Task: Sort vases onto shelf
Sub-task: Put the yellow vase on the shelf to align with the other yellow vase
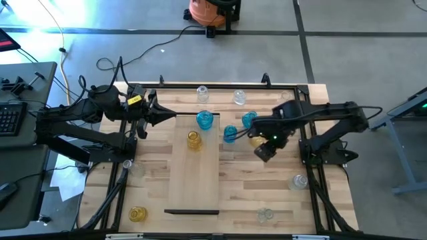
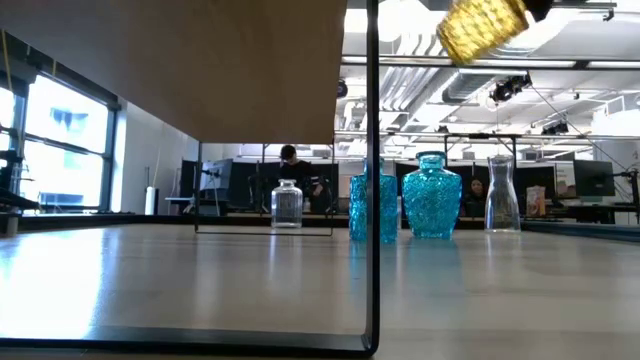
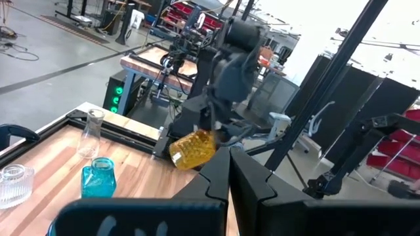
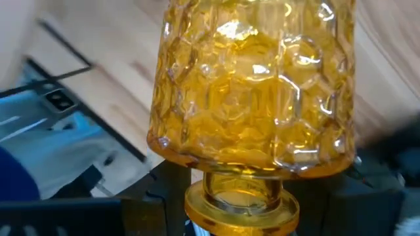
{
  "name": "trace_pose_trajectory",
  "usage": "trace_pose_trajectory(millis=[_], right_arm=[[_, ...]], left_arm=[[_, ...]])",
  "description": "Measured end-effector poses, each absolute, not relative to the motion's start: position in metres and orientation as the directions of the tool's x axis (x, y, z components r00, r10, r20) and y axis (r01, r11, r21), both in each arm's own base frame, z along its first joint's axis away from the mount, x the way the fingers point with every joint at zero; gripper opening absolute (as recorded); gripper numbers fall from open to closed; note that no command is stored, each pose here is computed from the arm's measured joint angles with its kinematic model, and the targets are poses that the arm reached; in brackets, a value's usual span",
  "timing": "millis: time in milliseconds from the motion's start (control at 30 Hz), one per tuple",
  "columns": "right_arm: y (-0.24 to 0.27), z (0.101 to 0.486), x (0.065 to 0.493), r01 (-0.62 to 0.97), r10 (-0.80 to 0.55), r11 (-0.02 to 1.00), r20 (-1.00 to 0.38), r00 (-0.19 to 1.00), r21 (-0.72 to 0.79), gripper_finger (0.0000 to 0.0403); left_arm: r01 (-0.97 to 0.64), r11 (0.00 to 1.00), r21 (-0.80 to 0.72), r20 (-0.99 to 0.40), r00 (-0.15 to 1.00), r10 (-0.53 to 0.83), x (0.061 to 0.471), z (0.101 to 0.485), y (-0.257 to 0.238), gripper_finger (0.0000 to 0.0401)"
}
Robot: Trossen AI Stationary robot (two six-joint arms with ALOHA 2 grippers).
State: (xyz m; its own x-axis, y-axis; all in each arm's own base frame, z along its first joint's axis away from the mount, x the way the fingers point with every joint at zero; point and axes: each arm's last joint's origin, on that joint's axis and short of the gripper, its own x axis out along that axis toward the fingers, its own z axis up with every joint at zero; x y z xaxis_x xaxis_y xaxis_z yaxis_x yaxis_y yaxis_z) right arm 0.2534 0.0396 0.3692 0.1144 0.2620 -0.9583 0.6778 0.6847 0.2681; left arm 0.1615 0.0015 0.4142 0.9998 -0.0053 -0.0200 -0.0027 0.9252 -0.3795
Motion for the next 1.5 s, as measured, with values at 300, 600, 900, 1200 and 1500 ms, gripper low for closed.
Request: trace_pose_trajectory(millis=[300, 600, 900, 1200, 1500], right_arm=[[0.068, 0.357, 0.292, 0.540, 0.406, 0.765, -0.914, 0.017, 0.350, 0.0168], [0.086, 0.342, 0.303, 0.541, 0.541, 0.731, -0.837, -0.087, 0.416, 0.0169], [0.089, 0.327, 0.310, 0.559, 0.623, 0.695, -0.767, -0.153, 0.452, 0.0169], [0.096, 0.296, 0.278, 0.610, 0.609, 0.713, -0.737, -0.294, 0.346, 0.0170], [0.080, 0.262, 0.226, 0.705, 0.681, 0.655, -0.618, -0.393, 0.273, 0.0170]], left_arm=[[-0.002, 0.924, -0.381, -0.019, 1.000, -0.006, 0.161, 0.414, 0.002, 0.0001], [0.004, 0.926, -0.378, -0.006, 1.000, -0.006, 0.156, 0.416, 0.001, 0.0001], [0.006, 0.925, -0.380, -0.003, 1.000, -0.008, 0.152, 0.417, 0.001, 0.0001], [0.031, 0.924, -0.381, 0.014, 1.000, -0.028, 0.143, 0.420, 0.001, 0.0001], [0.036, 0.924, -0.380, 0.026, 0.999, -0.028, 0.139, 0.421, 0.001, 0.0001]])
